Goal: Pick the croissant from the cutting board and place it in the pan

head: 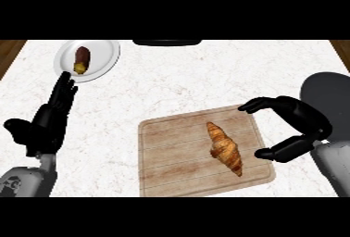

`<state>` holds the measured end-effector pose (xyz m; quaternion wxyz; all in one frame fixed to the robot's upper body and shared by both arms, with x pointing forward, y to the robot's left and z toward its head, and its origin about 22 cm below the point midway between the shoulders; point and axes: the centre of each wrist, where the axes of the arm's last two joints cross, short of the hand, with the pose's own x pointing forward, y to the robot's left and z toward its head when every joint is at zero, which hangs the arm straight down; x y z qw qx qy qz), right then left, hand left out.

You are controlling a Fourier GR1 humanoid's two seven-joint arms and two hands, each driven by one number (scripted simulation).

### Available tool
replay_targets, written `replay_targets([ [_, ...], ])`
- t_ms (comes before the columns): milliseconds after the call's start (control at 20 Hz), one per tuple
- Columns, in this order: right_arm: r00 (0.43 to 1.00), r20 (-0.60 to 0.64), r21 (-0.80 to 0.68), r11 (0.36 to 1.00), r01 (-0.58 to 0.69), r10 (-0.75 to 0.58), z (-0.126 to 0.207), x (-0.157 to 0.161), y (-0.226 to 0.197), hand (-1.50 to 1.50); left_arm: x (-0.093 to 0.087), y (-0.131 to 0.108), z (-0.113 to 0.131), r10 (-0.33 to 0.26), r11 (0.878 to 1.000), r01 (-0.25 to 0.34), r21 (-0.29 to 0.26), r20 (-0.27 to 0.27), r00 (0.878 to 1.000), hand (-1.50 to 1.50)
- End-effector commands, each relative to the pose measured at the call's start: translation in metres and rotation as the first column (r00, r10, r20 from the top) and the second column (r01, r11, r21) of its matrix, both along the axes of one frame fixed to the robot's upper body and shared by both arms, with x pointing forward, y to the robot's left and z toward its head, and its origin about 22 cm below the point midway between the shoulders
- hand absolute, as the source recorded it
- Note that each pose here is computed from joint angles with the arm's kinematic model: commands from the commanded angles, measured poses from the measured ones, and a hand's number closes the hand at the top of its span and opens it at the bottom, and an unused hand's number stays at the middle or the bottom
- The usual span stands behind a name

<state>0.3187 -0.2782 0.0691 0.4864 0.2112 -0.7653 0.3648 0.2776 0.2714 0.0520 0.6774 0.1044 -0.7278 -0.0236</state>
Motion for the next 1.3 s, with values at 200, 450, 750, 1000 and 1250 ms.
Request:
replay_targets([
  [200,0.968,0.245,-0.218,0.976,-0.004,0.059,0.090,0.032,-0.073,-1.50,0.021,0.012,0.006,-0.035,0.999,0.035,-0.027,-0.002,0.999,0.00],
  [450,0.948,0.281,-0.473,0.881,-0.002,0.152,0.148,0.029,-0.076,-1.50,0.014,0.005,0.003,-0.041,0.999,0.040,-0.016,-0.015,0.999,0.00],
  [750,0.932,0.316,-0.497,0.868,0.002,0.179,0.171,0.042,-0.019,-1.50,0.025,0.008,0.004,-0.019,1.000,0.019,-0.007,-0.016,1.000,0.00],
  [1000,0.910,0.349,-0.516,0.857,-0.012,0.223,0.169,0.036,0.021,-1.50,0.027,0.002,-0.004,-0.016,1.000,0.016,-0.016,-0.012,1.000,0.00],
  [1250,0.925,0.251,-0.515,0.848,-0.124,0.287,0.158,0.034,0.024,-1.50,0.013,0.002,-0.013,-0.021,1.000,0.020,-0.021,-0.008,1.000,0.00],
])
